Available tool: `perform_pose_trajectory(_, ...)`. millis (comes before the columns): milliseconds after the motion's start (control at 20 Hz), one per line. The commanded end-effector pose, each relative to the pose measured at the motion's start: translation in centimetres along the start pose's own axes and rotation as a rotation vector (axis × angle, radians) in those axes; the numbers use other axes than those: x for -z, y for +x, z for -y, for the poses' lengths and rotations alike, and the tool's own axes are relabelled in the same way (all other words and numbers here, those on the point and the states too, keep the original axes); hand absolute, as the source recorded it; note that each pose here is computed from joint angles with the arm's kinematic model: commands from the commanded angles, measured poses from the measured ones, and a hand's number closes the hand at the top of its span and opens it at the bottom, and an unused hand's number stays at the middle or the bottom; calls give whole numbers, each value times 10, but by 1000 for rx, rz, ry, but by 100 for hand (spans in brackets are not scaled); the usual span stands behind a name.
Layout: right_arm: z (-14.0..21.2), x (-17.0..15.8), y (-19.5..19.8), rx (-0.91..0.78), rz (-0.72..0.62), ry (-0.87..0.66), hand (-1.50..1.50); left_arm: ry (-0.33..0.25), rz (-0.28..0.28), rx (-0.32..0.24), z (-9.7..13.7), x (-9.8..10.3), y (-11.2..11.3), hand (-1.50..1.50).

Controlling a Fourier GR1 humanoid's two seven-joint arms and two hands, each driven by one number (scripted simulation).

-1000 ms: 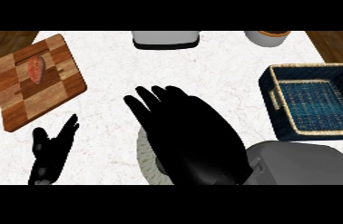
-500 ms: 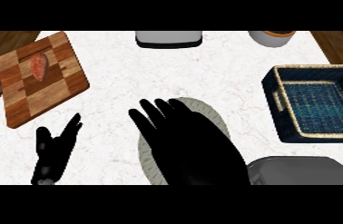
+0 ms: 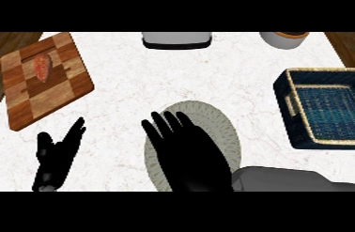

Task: Pick the squash from the placemat and place it in the basket

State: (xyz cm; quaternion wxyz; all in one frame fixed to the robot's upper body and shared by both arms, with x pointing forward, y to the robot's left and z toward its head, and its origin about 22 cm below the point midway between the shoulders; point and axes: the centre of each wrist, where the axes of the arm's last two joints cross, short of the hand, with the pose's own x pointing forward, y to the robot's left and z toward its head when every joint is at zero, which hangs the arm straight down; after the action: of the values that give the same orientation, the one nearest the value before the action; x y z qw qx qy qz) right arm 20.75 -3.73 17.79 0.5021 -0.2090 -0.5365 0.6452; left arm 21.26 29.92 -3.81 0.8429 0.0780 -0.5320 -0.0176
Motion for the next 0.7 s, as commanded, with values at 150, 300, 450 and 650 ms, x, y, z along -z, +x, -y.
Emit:
perform_pose_trajectory(150,-23,4,11,-8,-150,20,-150,11,-114,-4,18,-9,-20,0)
perform_pose_trajectory(300,-41,24,-10,-19,-155,12,-150,-11,-108,1,5,7,-7,0)
perform_pose_trajectory(450,-45,14,-22,-2,-155,14,-150,-4,-112,-5,13,-17,-19,0)
perform_pose_trajectory(650,-84,26,-15,-25,-137,15,-150,-2,-106,5,-4,5,-8,0)
